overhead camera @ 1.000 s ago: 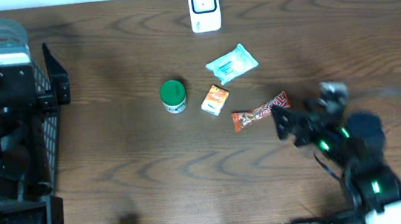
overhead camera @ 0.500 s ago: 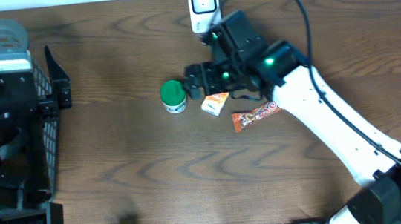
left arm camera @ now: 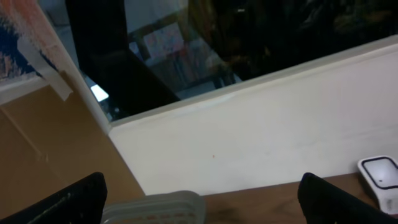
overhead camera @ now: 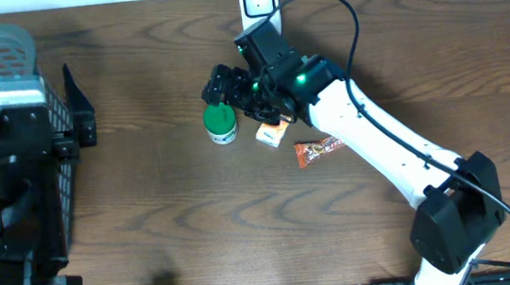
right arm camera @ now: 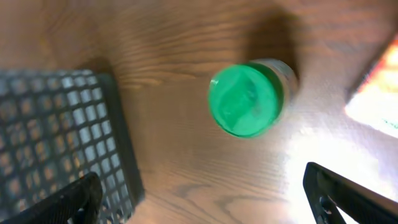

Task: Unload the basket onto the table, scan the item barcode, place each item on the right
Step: 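Reach the right gripper down and grasp the green-lidded jar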

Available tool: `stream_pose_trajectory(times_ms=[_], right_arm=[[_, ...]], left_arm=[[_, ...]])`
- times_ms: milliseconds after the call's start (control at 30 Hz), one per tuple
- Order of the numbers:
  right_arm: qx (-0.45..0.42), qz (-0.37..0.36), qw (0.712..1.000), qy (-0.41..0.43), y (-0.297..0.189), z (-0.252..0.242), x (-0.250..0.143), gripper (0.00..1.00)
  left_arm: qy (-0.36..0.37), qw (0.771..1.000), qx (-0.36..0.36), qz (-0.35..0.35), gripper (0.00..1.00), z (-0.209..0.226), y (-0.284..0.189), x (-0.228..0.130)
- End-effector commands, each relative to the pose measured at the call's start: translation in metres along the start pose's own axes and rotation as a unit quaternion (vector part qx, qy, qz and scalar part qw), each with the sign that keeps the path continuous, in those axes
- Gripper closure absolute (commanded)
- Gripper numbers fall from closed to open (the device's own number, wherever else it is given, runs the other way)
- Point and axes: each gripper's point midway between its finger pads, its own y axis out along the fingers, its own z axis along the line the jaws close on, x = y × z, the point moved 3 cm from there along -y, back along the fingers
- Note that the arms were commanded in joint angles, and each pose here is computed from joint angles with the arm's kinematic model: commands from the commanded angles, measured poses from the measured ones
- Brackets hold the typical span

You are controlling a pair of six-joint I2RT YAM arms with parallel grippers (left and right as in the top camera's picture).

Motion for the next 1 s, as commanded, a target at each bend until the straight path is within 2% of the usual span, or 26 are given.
stream_pose_trajectory(times_ms=[0,167,533,967], right_arm=[[-0.019,-0.042,0.997,0.069,-0.007,0.012,0.003,0.01],[-0.052,-0.055,0.992,0.098,-0.013,0.015,0.009,0.01],[-0.134,-0.015,0.983,0.126,0.039,0.011,0.004,0.01],[-0.173,-0.001,0.974,0.144,0.081,-0.015,0.002,0.01]], left_arm=[[-0.008,1.000,-0.010,-0.016,0.02,-0.002,-0.006,0.010],[-0.008,1.000,-0.011,-0.016,0.03,-0.002,-0.005,0.010],[-0.010,0.999,-0.027,-0.027,0.02,-0.009,-0.011,0.015],[-0.010,0.998,-0.047,-0.034,0.02,-0.019,-0.012,0.018]])
